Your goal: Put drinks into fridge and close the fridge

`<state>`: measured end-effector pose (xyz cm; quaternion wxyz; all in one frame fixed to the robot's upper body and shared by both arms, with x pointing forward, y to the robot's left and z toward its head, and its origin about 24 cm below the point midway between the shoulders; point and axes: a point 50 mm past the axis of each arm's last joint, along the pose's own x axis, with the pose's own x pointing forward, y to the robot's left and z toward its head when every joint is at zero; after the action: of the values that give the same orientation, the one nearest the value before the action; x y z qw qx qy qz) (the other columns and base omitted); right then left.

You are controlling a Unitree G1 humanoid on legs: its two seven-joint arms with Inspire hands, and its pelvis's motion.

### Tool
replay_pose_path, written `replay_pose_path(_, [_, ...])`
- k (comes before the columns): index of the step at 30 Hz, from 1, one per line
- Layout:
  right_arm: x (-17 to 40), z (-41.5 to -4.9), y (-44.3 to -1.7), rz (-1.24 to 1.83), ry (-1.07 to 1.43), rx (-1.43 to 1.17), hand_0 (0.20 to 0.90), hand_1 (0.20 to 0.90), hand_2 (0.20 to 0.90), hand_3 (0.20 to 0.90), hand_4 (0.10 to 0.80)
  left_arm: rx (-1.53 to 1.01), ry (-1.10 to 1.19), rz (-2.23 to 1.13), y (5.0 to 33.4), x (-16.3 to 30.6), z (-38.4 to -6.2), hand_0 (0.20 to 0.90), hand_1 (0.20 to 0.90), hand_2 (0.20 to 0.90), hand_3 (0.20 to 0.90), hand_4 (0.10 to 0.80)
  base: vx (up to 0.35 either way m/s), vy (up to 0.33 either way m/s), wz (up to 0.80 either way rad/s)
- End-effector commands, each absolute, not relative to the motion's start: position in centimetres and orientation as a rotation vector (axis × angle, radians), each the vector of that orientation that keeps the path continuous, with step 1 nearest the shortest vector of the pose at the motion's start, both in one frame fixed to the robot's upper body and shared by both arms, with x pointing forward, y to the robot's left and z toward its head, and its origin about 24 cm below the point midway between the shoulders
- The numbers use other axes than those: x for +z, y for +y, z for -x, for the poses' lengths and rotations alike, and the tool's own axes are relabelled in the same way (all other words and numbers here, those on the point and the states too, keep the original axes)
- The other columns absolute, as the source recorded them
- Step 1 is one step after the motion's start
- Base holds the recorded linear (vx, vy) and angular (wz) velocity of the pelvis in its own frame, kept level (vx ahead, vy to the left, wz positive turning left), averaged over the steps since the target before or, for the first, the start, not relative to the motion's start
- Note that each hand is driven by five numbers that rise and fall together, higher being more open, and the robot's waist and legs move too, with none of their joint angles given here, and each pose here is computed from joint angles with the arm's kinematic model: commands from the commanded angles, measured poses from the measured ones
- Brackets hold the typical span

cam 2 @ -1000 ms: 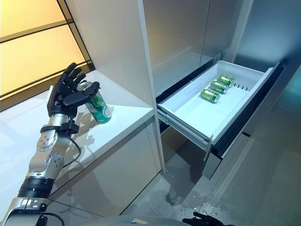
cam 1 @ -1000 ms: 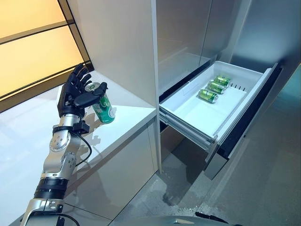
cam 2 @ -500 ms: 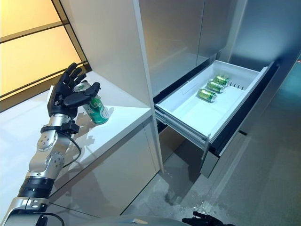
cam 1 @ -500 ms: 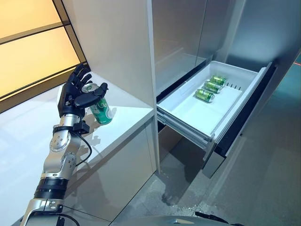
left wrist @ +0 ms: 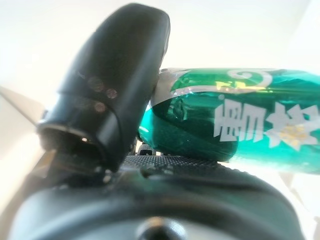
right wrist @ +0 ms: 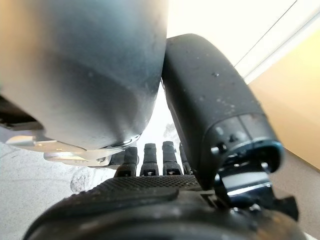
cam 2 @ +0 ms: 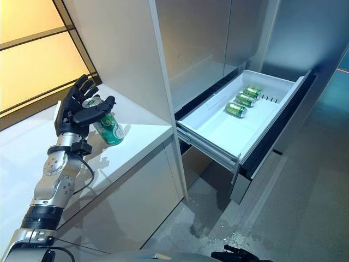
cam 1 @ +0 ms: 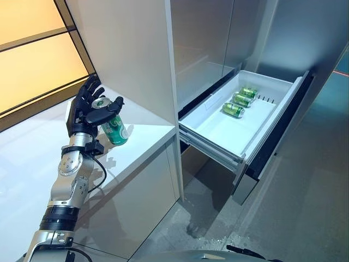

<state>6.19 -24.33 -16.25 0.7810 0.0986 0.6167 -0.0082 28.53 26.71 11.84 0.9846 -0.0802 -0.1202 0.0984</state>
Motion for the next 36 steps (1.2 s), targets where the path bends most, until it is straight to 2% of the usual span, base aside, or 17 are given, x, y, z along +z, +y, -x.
replay_pose_path(1, [-16.2, -6.2, -24.4, -0.219, 1.342, -0.011, 0.900, 0.900, 0.900, 0.900, 0.800, 0.184, -0.420, 0.039, 27.1, 16.6, -30.1, 0.900, 0.900, 0.900, 0.900, 0.800, 0.015, 0.006, -0.04])
replay_pose_path(19, [-16.2, -6.3, -24.6, -0.212, 1.341, -0.004, 0.900, 0.900, 0.900, 0.900, 0.800, 0.194, -0.390, 0.024, 27.4, 15.7, -30.2, 0.900, 0.900, 0.900, 0.900, 0.800, 0.001, 0.000, 0.00])
replay_pose_path(20, [-16.2, -6.3, -24.6, -0.212, 1.341, -0.003, 0.900, 0.900, 0.900, 0.900, 0.800, 0.192, -0.403, 0.034, 27.4, 15.9, -30.1, 0.521, 0.521, 0.521, 0.458, 0.358, 0.000, 0.000, 0.00])
replay_pose_path(21, [-16.2, -6.3, -24.6, -0.212, 1.341, -0.002, 0.900, 0.900, 0.900, 0.900, 0.800, 0.189, -0.408, 0.038, 27.3, 16.0, -30.1, 0.427, 0.427, 0.427, 0.348, 0.248, 0.000, 0.000, 0.00])
replay_pose_path(22, [-16.2, -6.3, -24.6, -0.211, 1.342, -0.001, 0.900, 0.900, 0.900, 0.900, 0.800, 0.184, -0.413, 0.038, 27.2, 16.0, -30.1, 0.300, 0.300, 0.300, 0.200, 0.100, 0.000, 0.000, 0.00])
replay_pose_path(31, [-16.1, -6.7, -24.5, -0.211, 1.323, 0.015, 0.900, 0.900, 0.900, 0.900, 0.800, 0.148, -0.424, 0.051, 26.9, 16.3, -30.1, 0.300, 0.300, 0.300, 0.200, 0.100, 0.000, 0.000, 0.00])
replay_pose_path(36, [-15.8, -8.2, -24.1, -0.226, 1.237, 0.062, 0.900, 0.900, 0.900, 0.900, 0.800, 0.085, -0.473, 0.077, 26.1, 17.0, -30.1, 0.300, 0.300, 0.300, 0.200, 0.100, 0.000, 0.000, 0.00])
